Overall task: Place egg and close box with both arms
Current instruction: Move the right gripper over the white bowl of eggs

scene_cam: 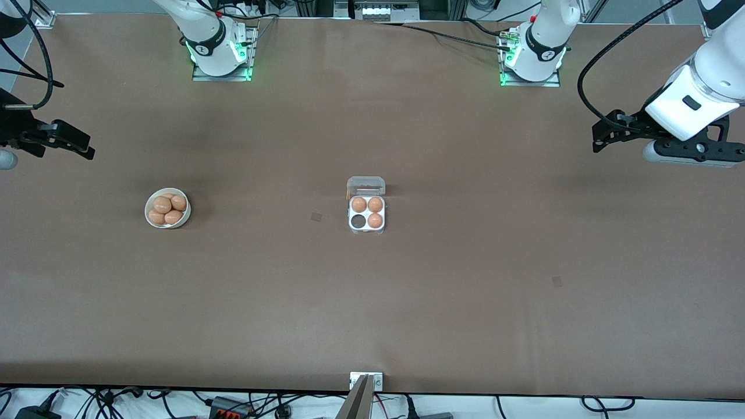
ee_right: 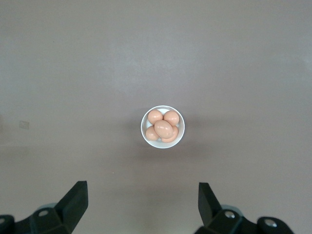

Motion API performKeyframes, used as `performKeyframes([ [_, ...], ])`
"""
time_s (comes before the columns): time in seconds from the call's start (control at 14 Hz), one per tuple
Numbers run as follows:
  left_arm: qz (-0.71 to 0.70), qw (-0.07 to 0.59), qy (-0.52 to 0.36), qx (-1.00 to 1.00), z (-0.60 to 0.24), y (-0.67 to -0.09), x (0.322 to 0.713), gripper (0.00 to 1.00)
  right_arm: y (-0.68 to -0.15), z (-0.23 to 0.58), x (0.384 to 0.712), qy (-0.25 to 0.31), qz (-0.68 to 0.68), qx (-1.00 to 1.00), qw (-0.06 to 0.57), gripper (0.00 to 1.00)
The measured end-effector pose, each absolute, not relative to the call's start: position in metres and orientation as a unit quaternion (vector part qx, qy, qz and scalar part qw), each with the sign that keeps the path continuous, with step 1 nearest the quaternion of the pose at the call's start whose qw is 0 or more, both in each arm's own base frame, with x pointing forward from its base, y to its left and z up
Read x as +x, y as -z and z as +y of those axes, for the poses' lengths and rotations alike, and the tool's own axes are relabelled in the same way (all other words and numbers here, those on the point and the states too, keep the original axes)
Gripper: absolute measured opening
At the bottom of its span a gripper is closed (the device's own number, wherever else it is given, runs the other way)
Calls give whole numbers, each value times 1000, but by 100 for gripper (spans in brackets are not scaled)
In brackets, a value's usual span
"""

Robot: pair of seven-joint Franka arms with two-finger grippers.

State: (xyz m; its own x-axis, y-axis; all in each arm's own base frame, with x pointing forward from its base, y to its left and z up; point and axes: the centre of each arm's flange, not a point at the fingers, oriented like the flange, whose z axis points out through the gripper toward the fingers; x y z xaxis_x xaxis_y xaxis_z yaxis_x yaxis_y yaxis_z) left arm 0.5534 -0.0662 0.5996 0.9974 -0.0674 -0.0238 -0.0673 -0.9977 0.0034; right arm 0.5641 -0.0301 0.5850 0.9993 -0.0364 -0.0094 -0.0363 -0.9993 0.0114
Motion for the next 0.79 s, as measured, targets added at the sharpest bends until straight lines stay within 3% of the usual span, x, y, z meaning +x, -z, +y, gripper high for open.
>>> performKeyframes([
  [0.79, -34, 0, 27, 999, -66, -597, 550, 100, -563, -31, 573, 15, -19, 1000, 7, 100],
])
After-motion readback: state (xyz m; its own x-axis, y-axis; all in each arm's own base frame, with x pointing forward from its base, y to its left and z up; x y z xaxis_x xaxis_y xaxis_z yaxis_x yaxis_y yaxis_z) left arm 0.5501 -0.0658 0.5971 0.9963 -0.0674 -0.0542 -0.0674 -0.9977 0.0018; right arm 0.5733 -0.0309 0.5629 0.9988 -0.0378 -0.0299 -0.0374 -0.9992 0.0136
